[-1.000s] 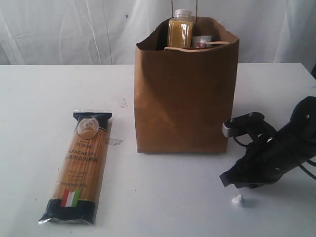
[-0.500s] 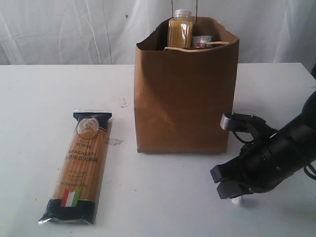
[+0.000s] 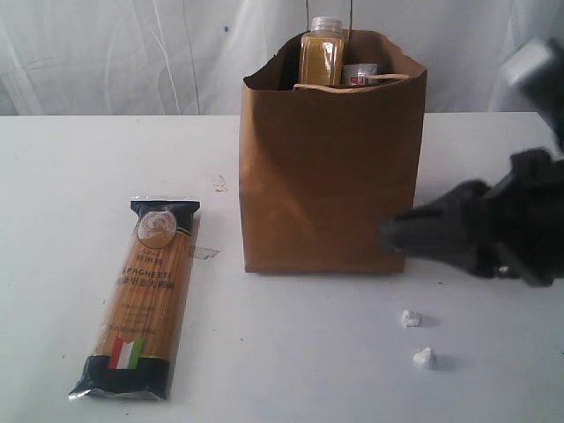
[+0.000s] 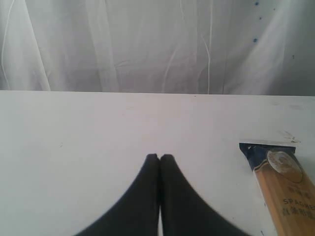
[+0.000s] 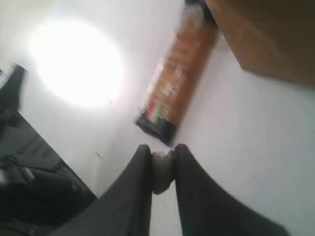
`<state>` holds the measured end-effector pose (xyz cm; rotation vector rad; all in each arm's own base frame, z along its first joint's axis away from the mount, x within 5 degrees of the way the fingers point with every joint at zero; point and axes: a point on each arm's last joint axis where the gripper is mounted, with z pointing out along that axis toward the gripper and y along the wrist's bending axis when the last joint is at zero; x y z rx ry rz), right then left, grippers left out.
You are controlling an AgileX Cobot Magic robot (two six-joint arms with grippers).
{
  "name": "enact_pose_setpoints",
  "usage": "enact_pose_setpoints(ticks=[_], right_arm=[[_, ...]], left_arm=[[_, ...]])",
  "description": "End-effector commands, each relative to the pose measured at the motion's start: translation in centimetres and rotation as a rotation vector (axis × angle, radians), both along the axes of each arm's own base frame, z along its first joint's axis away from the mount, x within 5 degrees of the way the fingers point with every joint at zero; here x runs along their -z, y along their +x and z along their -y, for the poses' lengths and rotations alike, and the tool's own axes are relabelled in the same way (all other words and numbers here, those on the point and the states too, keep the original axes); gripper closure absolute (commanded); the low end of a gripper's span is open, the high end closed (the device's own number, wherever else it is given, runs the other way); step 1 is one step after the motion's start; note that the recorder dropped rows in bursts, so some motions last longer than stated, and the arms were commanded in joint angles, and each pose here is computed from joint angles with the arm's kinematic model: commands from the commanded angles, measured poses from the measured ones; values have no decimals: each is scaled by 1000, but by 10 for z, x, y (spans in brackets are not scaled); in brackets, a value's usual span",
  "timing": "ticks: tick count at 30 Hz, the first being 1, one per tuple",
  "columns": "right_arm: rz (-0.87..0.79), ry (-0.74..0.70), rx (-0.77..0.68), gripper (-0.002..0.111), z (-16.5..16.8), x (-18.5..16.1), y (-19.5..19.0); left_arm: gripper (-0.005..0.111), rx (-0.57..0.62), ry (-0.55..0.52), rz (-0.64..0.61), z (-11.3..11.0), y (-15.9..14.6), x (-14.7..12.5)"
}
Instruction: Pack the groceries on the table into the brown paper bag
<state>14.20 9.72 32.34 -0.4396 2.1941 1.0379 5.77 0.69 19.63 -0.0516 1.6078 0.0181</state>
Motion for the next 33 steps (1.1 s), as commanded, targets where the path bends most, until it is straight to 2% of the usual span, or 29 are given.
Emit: enact_pose_setpoints(ticks=[1, 7, 10, 18, 21, 23, 25, 29, 31, 33], right_arm=[[154, 207, 26, 108, 2, -49, -21], [286, 232, 26, 108, 4, -82, -27], [297, 241, 65, 108, 5, -84, -22], [340, 228, 31, 108, 4, -84, -22], [358, 186, -41, 108, 1, -81, -25], [342, 192, -24, 108, 0, -79, -17], [324, 158, -2, 108, -3, -80, 1], [192, 126, 4, 108, -20, -74, 68], [231, 102, 117, 108, -23, -75, 113], [264, 57, 207, 108, -21, -70, 140]], left_arm=[[106, 10, 10, 3, 1, 0, 1], [106, 10, 10, 3, 1, 0, 1], [106, 10, 10, 3, 1, 0, 1], [106, 10, 10, 3, 1, 0, 1], [106, 10, 10, 3, 1, 0, 1], [106, 10, 10, 3, 1, 0, 1], [106, 10, 10, 3, 1, 0, 1], [106, 10, 10, 3, 1, 0, 1], [106, 10, 10, 3, 1, 0, 1], [106, 10, 10, 3, 1, 0, 1]])
